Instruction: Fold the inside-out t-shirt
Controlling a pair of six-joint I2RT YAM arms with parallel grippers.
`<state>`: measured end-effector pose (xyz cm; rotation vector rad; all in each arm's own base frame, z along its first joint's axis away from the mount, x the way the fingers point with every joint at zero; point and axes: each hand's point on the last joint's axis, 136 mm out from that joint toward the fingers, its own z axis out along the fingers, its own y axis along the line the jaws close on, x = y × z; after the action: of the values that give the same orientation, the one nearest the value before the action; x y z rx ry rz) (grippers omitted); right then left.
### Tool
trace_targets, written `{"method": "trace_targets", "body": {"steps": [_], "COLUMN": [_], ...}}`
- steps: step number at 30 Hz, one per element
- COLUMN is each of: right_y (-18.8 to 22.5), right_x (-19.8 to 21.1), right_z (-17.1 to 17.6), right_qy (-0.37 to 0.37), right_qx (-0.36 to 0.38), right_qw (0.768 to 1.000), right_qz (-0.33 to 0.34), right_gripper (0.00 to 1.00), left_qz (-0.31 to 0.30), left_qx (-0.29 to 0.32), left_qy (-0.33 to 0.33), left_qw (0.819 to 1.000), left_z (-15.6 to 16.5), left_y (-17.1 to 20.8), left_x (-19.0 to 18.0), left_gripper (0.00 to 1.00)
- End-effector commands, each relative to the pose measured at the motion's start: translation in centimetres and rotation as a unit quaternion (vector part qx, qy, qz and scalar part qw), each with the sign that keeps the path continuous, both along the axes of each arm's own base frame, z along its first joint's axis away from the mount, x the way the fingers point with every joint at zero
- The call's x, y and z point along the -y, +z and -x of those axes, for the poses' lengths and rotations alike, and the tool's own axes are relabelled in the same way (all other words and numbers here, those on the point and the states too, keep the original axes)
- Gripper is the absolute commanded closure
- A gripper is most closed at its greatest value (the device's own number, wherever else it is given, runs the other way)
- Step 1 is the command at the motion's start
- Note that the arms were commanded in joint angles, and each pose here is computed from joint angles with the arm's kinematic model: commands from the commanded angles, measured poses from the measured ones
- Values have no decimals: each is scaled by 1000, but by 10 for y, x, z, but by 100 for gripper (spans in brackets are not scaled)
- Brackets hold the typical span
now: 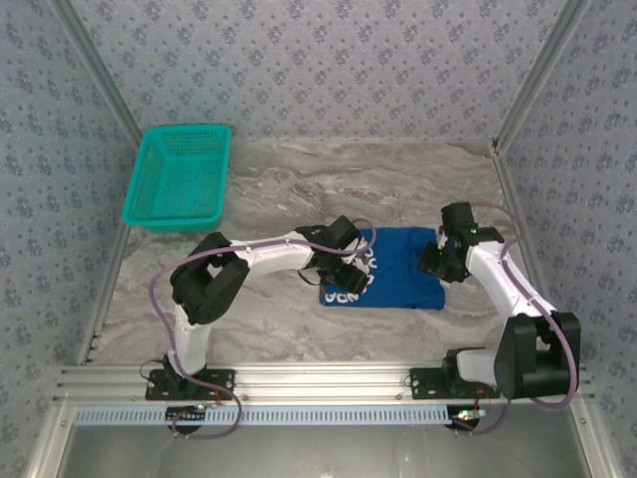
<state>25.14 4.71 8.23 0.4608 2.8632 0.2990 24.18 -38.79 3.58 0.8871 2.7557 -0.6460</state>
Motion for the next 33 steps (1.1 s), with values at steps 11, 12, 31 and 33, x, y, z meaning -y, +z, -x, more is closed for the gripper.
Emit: {"method": "trace_targets", "body": {"steps": [11, 12, 31, 33], "right_y": [-58, -59, 41, 32], "right_x": [-14, -19, -63, -42], "right_z": [-17, -30, -145, -136], "right_qy": [35, 52, 163, 116], "right_qx": [-85, -80, 94, 77], "right_qw": [996, 995, 982, 990], "right_qz": [22, 28, -4, -11], "right_gripper": [67, 67, 53, 51], "left_qz": [-44, -37, 159, 145], "left_qx": [-56, -66, 68, 73], "left_qy": [6, 3, 29, 58], "left_qw": [997, 997, 984, 985], "left_z": [35, 40, -38, -72], "left_y": [-11, -10, 108, 104], "left_x": [-35, -33, 0, -16], "left_gripper": [37, 37, 24, 24]}}
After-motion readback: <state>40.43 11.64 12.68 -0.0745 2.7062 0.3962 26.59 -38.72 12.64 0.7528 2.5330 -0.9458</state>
